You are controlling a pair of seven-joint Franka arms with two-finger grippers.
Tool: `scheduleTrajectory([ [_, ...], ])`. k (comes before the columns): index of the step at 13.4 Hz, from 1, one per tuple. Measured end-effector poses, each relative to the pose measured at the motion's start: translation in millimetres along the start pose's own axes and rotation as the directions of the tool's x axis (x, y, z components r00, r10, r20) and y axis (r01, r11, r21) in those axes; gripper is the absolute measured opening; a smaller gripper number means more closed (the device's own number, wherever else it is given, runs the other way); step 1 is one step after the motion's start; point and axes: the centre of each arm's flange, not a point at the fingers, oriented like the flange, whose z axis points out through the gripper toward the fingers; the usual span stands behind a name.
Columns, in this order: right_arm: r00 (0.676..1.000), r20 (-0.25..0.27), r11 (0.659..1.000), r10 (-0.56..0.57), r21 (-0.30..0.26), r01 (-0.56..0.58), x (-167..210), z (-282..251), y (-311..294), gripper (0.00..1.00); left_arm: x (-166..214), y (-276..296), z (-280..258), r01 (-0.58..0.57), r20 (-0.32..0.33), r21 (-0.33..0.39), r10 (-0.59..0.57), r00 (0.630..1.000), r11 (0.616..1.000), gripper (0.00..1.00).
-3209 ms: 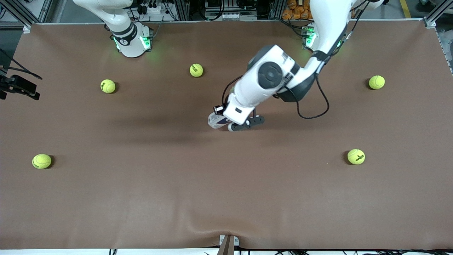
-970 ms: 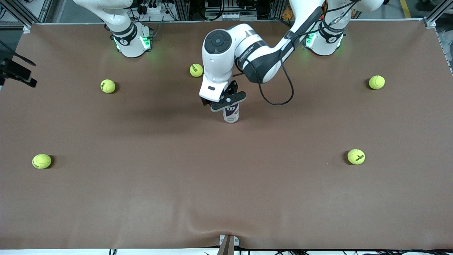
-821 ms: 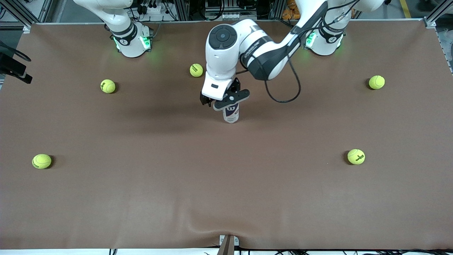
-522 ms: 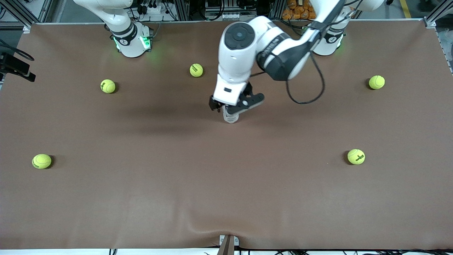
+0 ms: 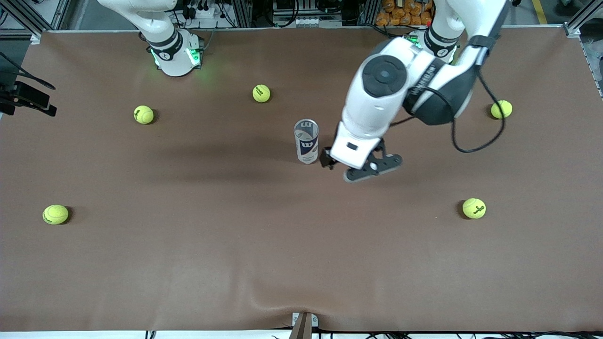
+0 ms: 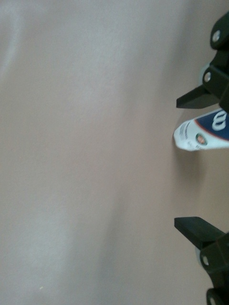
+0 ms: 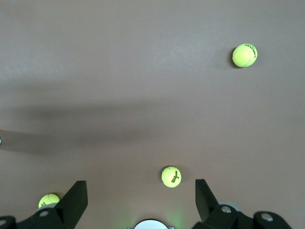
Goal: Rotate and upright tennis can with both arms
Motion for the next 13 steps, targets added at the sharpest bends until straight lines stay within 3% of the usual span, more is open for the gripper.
scheduleTrajectory([
  [6, 0.999, -0.008, 1.0, -0.031, -0.001, 0.031, 1, -1, -3, 1.0, 85, -91, -26, -0.102, 0.017, -0.056, 0.103, 0.995, 0.993, 1.0],
  [11, 0.998, -0.008, 0.999, -0.054, -0.002, 0.054, 1, -1, -5, 1.0, 119, -175, -67, -0.193, 0.027, 0.0, 0.193, 0.981, 0.981, 1.0],
  [13, 0.998, -0.008, 0.998, -0.064, -0.002, 0.064, 1, -1, -7, 1.0, 116, -197, -99, -0.179, -0.001, 0.035, 0.179, 0.984, 0.983, 1.0],
])
